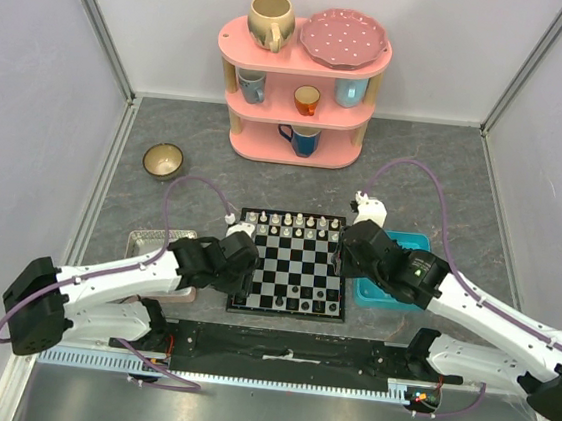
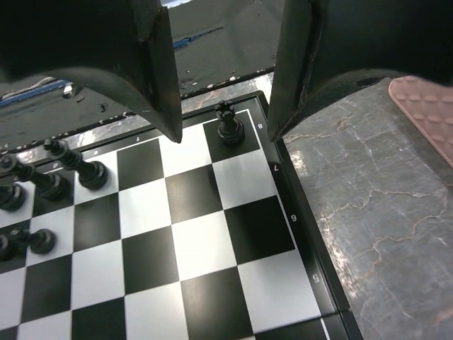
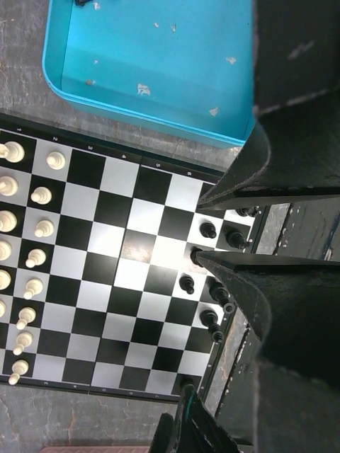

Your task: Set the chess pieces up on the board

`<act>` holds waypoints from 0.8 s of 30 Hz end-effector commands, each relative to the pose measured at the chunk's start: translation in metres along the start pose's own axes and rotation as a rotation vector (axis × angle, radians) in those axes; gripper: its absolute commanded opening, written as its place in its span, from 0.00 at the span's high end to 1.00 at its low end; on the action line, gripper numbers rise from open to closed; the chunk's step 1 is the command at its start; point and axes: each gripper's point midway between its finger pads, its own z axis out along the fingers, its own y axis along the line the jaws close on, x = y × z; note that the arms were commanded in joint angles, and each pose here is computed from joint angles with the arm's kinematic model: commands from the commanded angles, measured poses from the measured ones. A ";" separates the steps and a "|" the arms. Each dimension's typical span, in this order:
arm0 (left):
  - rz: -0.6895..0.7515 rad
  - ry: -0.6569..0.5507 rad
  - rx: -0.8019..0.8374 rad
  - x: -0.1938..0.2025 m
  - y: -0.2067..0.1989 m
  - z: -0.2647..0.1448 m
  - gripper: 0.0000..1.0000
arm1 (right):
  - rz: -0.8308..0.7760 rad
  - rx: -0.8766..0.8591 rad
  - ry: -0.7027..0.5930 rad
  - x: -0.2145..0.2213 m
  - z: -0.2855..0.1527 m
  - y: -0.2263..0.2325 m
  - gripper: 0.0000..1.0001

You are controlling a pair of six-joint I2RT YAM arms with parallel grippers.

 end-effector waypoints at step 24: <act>0.063 -0.370 0.140 -0.170 0.039 -0.103 0.29 | 0.327 0.472 0.083 -0.033 0.065 -0.188 0.55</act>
